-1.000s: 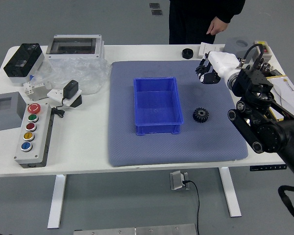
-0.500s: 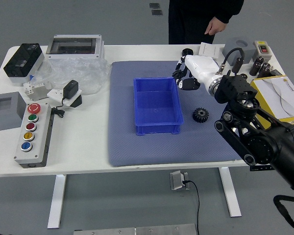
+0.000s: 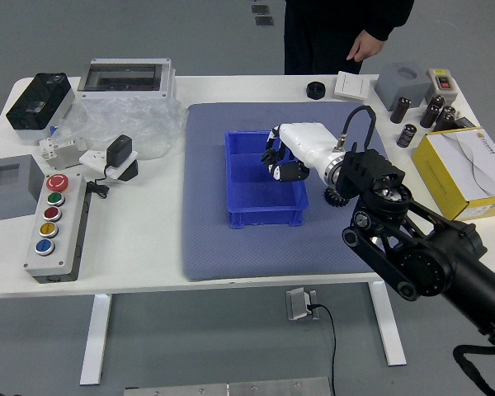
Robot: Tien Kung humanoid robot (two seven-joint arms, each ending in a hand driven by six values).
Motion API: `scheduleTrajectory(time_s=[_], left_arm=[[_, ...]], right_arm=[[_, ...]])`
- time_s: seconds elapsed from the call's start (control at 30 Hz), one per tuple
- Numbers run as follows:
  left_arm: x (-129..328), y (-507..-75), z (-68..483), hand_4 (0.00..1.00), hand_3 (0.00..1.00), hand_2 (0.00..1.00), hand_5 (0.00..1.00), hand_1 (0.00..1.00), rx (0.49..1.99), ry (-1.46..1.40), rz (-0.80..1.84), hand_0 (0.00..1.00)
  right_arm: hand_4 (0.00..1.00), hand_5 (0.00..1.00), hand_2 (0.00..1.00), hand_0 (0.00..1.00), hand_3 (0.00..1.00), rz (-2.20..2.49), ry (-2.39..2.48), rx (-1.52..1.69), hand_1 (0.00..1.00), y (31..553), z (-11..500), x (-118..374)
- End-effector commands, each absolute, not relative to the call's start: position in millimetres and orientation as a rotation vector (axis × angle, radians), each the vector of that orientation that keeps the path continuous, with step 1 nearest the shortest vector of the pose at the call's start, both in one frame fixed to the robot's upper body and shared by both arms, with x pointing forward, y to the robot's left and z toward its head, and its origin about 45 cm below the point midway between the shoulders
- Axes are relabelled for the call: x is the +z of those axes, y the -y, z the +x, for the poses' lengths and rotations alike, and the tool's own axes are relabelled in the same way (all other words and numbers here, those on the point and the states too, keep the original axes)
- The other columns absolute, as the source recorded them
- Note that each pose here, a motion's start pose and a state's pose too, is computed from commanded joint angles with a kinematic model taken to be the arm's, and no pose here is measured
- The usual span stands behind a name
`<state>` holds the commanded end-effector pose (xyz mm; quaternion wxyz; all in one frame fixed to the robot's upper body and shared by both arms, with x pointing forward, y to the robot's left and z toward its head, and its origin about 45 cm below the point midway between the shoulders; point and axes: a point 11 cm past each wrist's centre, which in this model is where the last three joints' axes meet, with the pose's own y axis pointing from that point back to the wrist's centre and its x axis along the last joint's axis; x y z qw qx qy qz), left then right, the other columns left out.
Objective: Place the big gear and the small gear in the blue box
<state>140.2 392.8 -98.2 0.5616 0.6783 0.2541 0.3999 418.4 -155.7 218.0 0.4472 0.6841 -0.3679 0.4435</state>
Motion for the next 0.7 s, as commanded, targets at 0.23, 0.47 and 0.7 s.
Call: scheduleTrajectory(time_s=[0.23,0.47,0.7], left_arm=[[-98,-393,140,0.578,0.697,0.768,0.250,0.773,0.945,-0.600,1.597,0.794],[-98,-392,140,0.577,0.698,0.769,0.251,0.772,0.945,-0.602,1.595,0.794],[-99,-392,139,0.576,0.698,0.769,0.252,0.772,0.945,-0.604,1.594,0.794]], right_arm=[[0.741,0.339,0.799,0.664,0.857,1.715,0.860,1.073,0.656,153,417,214],[0.777,0.377,0.829,0.705,0.895,1.721,0.852,1.068,0.697,153,417,216],[0.799,0.408,0.829,0.712,0.886,1.705,0.883,1.080,0.697,160,419,226]])
